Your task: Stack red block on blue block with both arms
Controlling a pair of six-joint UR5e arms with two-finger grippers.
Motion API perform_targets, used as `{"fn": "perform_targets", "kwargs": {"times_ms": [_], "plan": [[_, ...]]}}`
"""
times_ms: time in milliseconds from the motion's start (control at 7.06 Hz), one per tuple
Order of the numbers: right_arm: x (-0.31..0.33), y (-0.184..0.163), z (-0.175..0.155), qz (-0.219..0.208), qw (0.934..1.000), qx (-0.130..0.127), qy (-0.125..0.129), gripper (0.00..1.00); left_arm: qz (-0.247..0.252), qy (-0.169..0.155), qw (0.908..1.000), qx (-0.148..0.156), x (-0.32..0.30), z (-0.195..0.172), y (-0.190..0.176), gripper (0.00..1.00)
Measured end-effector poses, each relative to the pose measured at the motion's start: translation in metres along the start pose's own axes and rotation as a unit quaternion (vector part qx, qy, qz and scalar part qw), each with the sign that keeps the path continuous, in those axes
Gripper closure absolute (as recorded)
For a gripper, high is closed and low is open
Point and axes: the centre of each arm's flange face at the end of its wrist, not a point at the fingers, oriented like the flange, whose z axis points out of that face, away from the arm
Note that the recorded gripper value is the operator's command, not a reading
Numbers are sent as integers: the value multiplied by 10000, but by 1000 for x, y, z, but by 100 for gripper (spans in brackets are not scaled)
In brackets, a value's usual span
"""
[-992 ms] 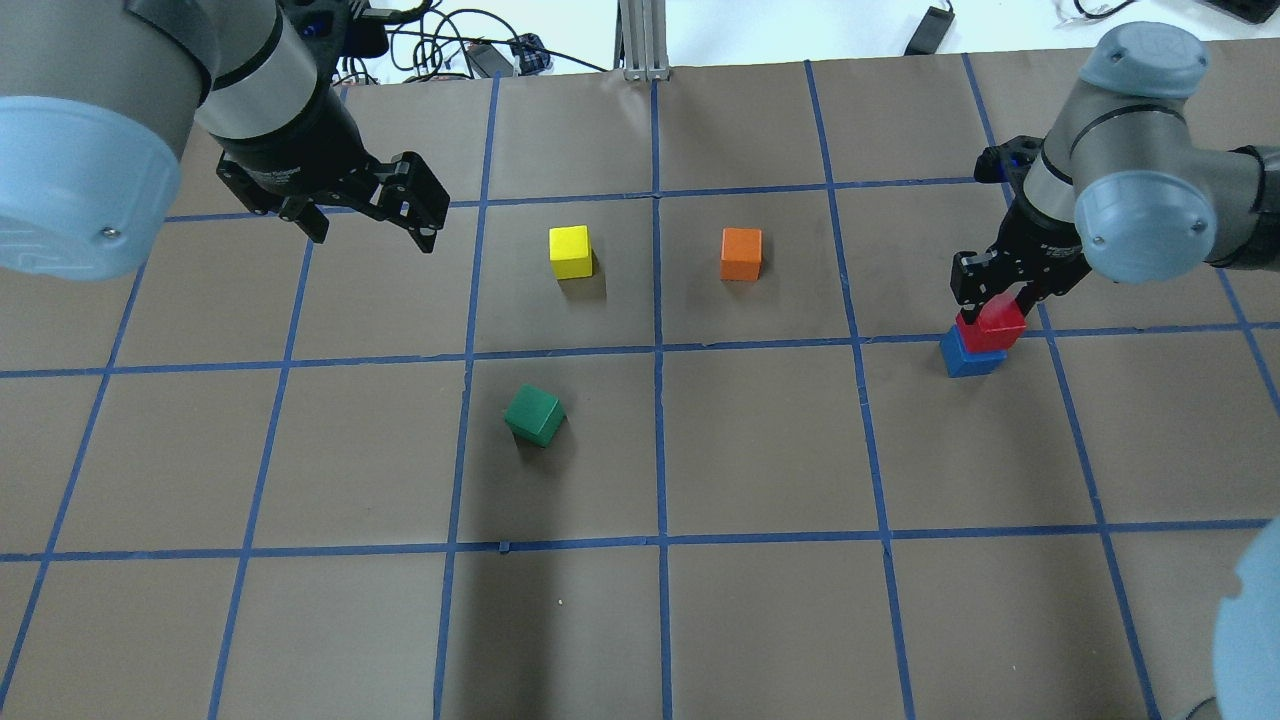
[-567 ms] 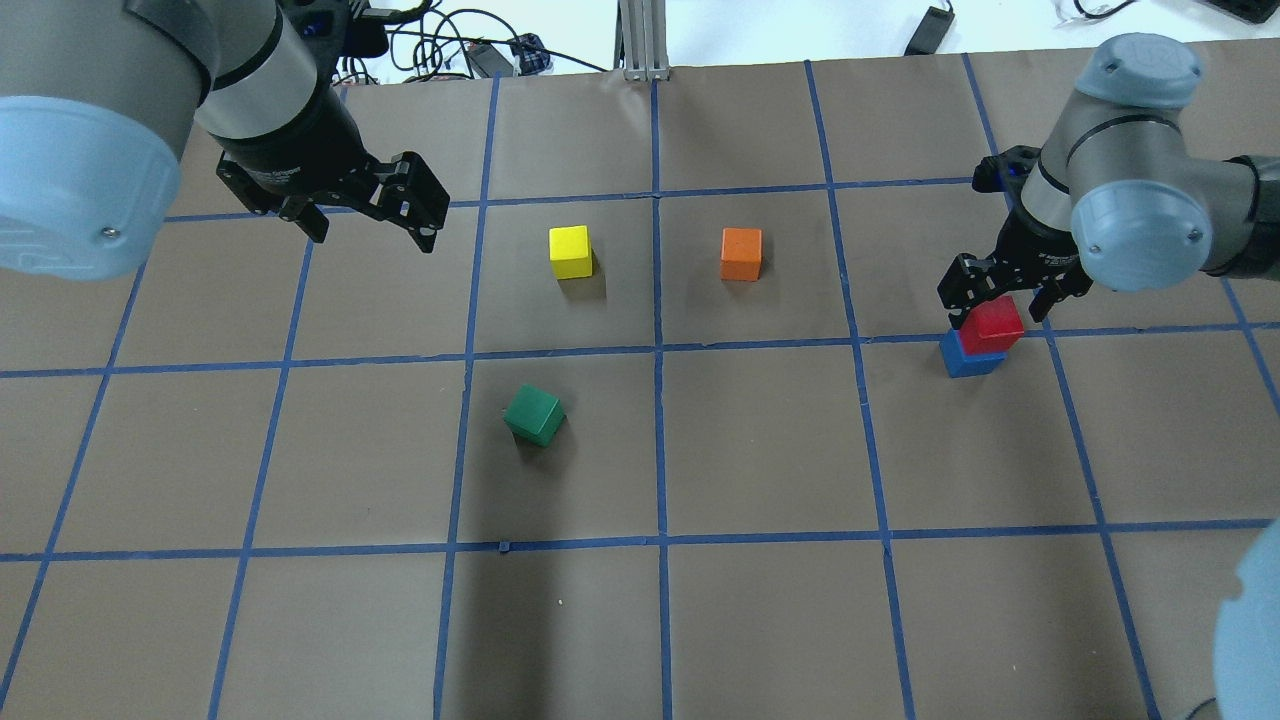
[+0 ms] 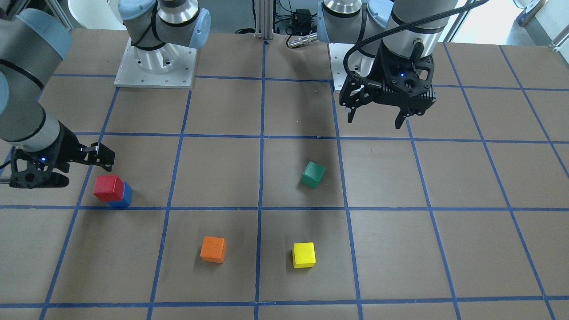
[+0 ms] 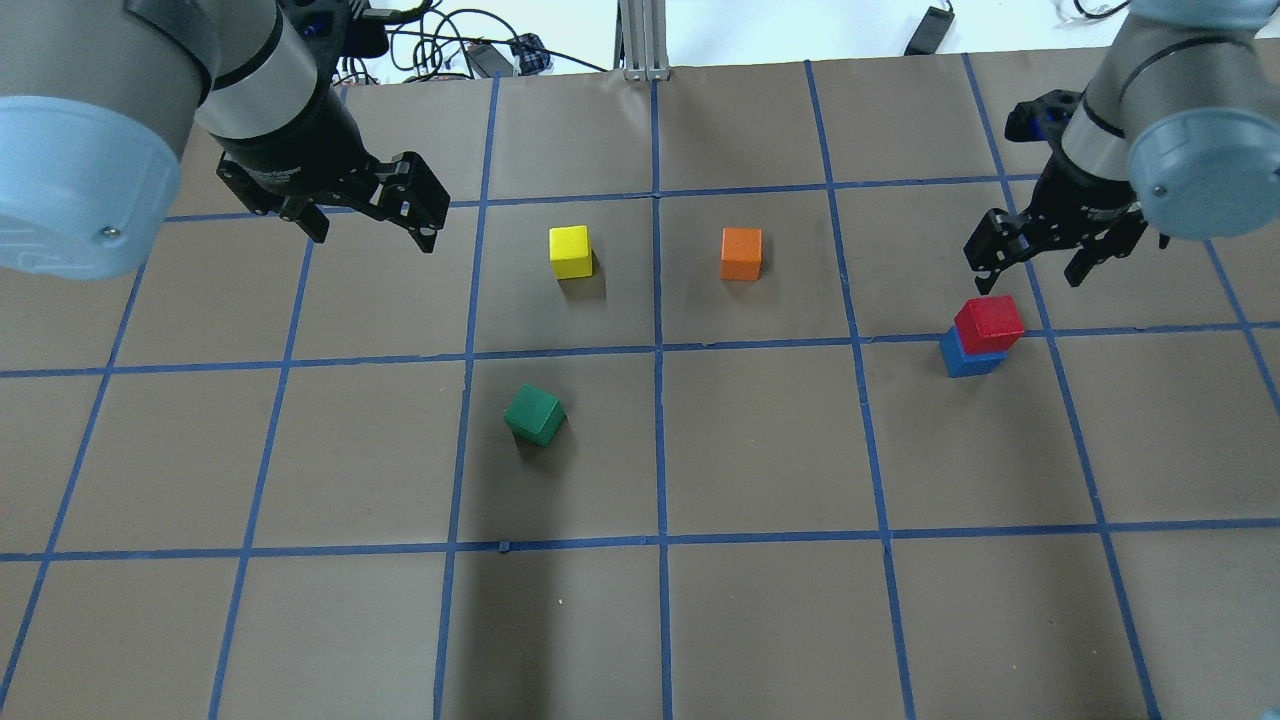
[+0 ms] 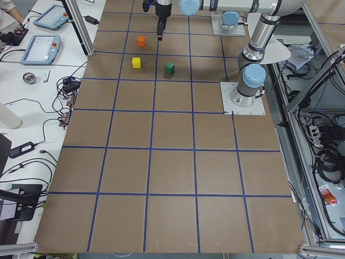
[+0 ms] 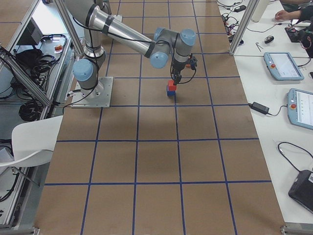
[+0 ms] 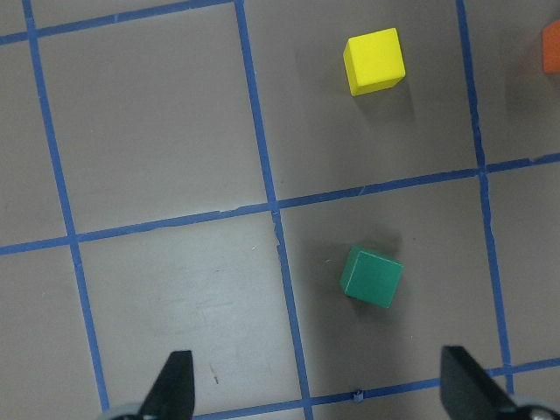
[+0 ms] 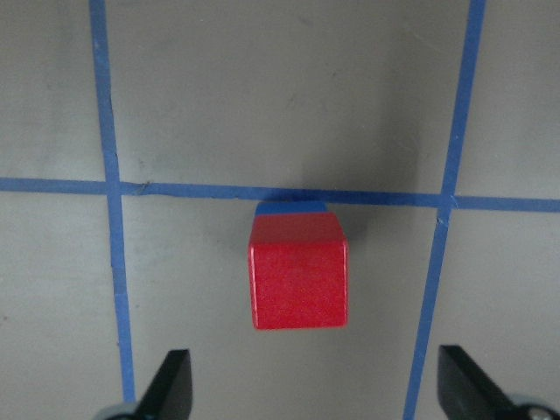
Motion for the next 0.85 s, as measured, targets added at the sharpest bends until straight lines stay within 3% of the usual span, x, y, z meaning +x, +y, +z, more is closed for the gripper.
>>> {"fn": "perform_targets", "kwargs": {"times_ms": [142, 425, 850], "plan": [[-5, 19, -40, 99, 9999, 36, 10, 0, 0, -2, 10000, 2, 0, 0, 0, 0], [-23, 52, -90, 389, 9992, 123, 21, 0, 0, -2, 10000, 2, 0, 0, 0, 0], [-81, 66, -104, 611, 9979, 203, 42, 0, 0, 0, 10000, 0, 0, 0, 0, 0]]}}
